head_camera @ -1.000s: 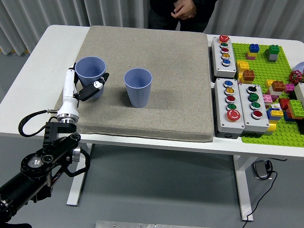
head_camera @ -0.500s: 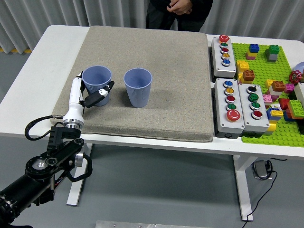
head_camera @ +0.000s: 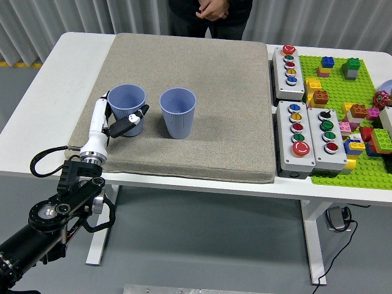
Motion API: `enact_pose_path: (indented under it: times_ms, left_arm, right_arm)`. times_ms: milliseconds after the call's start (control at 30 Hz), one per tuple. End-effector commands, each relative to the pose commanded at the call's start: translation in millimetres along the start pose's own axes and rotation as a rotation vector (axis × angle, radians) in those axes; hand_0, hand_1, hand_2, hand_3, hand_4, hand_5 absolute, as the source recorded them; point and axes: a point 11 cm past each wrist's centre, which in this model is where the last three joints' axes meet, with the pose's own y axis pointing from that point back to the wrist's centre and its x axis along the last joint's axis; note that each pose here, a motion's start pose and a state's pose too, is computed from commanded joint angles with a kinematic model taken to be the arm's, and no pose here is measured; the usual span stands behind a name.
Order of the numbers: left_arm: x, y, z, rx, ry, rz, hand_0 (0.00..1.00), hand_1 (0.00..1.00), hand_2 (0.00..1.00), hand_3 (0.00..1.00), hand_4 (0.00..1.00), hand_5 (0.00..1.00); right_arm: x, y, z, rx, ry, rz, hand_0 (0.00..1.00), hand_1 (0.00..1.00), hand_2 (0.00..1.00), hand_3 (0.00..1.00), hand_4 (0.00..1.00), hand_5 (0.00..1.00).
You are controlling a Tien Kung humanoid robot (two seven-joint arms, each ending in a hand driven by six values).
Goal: Pick cup pour cup place
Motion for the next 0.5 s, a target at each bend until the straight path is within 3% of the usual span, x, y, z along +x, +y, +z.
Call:
enact_pose_path:
  times_ms: [33,500]
  left_arm:
    - [-0.1,0.0,-0.1,0.000,0.000,-0.001,0.756,0.758,0.912,0.879,0.948,0.459]
    - [0.2,8.0,-2.7,0.000,-0.009,-0.009,0.779,0.796,0.956,0.903,0.947,0.450]
  right_arm:
    - [0.0,0.0,0.0,0.000,0.000,0.000,0.697,0.633,0.595,0.595,0.002,0.259]
    - [0.3,-0.4,3.3,-0.006,0.005,0.000,0.698,0.633,0.595,0.595,0.002,0.259]
